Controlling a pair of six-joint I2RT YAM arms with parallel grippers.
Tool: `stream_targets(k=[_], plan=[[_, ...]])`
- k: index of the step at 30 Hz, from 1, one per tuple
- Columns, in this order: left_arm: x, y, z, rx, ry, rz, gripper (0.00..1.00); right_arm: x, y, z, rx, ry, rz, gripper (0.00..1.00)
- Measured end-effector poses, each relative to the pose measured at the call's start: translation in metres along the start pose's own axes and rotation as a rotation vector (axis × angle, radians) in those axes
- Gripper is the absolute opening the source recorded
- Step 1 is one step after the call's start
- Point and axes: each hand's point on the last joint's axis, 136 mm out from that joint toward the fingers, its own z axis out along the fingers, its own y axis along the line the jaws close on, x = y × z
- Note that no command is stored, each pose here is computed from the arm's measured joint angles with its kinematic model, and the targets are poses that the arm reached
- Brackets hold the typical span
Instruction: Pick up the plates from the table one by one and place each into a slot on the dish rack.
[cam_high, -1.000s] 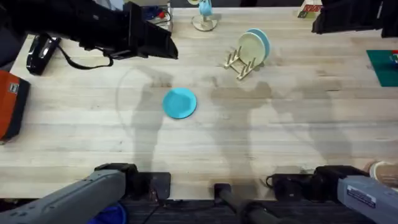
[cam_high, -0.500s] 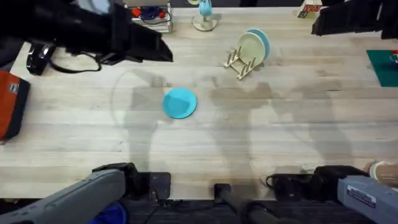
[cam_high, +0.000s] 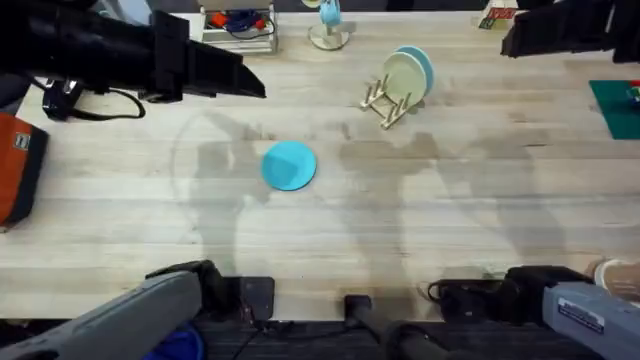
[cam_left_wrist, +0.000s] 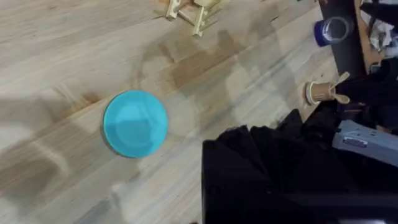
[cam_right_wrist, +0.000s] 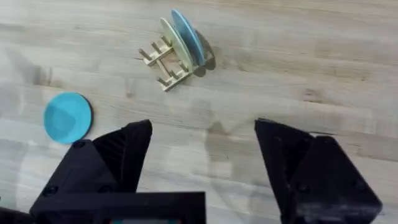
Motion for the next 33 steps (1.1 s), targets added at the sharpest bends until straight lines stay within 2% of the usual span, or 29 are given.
stream_targets(k=[6, 10, 15, 20, 29, 33], plan=[[0.006, 0.005, 0.000, -0.030, 0.026, 0.033, 0.042, 0.000, 0.000, 0.000, 0.000, 0.000, 0.000, 0.994], [0.011, 0.006, 0.002, -0.021, 0.055, 0.053, 0.041, 0.000, 0.000, 0.000, 0.000, 0.000, 0.000, 0.994], [0.013, 0.031, 0.020, 0.020, 0.139, -0.010, 0.041, 0.000, 0.000, 0.000, 0.000, 0.000, 0.000, 0.994], [0.020, 0.040, 0.029, 0.058, 0.199, -0.034, 0.042, 0.001, 0.000, 0.000, 0.000, 0.002, 0.001, 0.994], [0.015, 0.051, 0.035, 0.056, 0.186, 0.017, 0.042, 0.004, 0.000, 0.000, 0.000, 0.018, 0.003, 0.994], [0.024, 0.061, 0.046, 0.059, 0.187, 0.013, 0.043, 0.005, 0.000, 0.000, -0.001, 0.022, 0.004, 0.994]])
